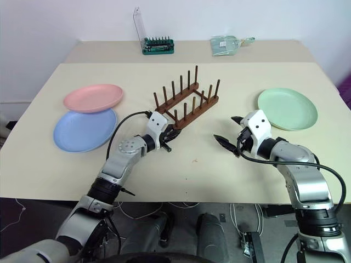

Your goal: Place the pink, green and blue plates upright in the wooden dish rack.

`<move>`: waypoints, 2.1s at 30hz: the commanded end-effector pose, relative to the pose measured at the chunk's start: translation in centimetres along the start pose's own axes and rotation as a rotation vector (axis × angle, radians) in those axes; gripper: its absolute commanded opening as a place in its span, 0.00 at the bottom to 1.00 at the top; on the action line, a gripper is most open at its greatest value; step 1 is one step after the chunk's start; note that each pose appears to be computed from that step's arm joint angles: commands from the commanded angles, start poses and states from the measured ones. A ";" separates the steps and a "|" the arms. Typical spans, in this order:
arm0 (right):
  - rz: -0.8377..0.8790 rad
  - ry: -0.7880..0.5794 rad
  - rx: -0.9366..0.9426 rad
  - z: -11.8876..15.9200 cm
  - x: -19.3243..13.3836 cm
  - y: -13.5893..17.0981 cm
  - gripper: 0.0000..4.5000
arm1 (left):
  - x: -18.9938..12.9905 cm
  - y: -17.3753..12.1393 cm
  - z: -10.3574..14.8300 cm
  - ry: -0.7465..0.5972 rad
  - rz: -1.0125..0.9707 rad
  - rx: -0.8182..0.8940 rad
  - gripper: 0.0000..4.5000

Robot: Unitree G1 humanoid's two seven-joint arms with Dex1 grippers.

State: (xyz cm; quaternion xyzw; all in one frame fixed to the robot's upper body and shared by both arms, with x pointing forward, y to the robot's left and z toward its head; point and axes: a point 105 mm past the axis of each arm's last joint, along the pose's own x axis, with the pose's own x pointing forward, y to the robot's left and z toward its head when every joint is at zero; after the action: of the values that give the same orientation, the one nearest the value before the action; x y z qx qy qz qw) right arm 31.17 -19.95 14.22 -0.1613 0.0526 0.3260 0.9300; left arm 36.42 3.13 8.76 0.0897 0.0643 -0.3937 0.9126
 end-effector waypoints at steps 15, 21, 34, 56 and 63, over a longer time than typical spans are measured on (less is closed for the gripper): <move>0.045 0.111 -0.055 -1.6 -2.9 0.2 1.00 | -1.8 1.4 0.5 0.053 -0.417 0.241 0.41; 0.013 0.200 -0.066 -3.4 -4.0 -0.6 0.94 | -3.1 3.9 -1.0 0.109 -0.259 0.133 0.84; 0.040 0.276 -0.159 -5.0 0.2 0.9 0.02 | -3.6 -3.0 -1.6 0.178 -0.312 0.206 0.20; -0.163 0.258 -0.234 -4.7 4.7 -3.3 0.02 | 2.0 1.4 -1.6 0.174 -0.014 0.136 0.20; 0.097 0.081 -0.203 0.1 2.6 0.3 0.21 | -2.4 0.8 4.0 -0.073 -0.111 0.071 0.31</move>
State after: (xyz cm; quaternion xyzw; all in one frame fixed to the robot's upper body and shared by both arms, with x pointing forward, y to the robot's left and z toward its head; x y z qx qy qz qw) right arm 33.74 -19.28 10.64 -0.2678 0.1123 0.3367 0.8957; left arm 35.84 4.24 9.35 0.1303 0.0778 -0.4426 0.8838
